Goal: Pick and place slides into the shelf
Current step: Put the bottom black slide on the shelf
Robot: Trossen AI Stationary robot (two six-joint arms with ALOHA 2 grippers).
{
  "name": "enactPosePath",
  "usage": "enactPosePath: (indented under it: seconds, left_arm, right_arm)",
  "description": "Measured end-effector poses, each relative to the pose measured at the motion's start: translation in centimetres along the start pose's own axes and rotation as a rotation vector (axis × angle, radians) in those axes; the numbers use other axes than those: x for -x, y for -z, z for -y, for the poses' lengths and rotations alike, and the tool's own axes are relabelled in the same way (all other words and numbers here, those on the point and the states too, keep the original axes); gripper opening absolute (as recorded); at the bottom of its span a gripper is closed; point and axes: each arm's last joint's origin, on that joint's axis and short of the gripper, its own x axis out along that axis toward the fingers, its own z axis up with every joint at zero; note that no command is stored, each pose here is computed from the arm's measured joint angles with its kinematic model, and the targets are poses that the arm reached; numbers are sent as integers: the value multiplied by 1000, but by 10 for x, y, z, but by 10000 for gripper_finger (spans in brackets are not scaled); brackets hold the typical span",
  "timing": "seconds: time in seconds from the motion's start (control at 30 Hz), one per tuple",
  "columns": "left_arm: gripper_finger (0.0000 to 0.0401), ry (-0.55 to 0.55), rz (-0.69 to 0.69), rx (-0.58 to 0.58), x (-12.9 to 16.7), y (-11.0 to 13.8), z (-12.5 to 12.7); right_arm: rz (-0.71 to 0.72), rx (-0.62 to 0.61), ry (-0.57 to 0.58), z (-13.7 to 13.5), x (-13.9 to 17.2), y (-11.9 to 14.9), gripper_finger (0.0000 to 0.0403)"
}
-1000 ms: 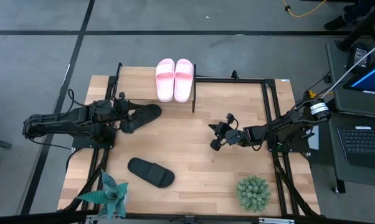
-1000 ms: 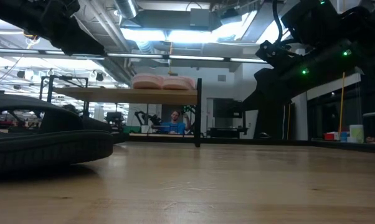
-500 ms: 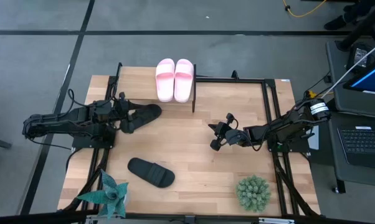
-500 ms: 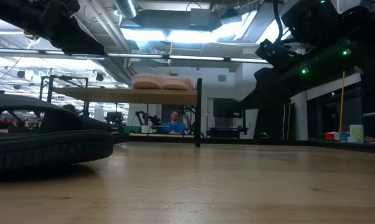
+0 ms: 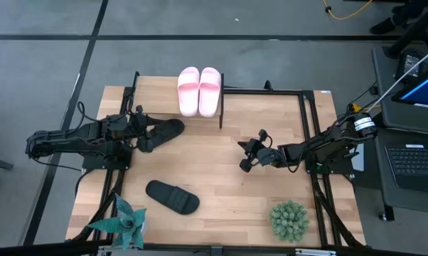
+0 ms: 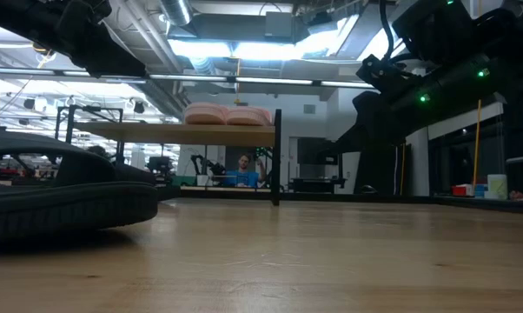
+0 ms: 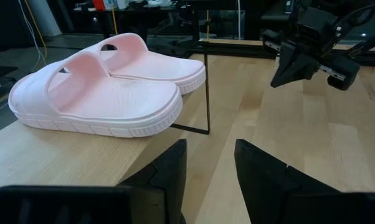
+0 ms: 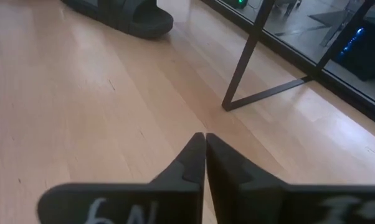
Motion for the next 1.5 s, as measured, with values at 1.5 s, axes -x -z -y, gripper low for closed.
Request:
enactPosePath:
  seconds: [1.5]
  left_arm:
    - [127, 288, 14, -82, 1, 0, 8]
  right_arm:
    - [-1, -50, 0, 0, 0, 0, 29]
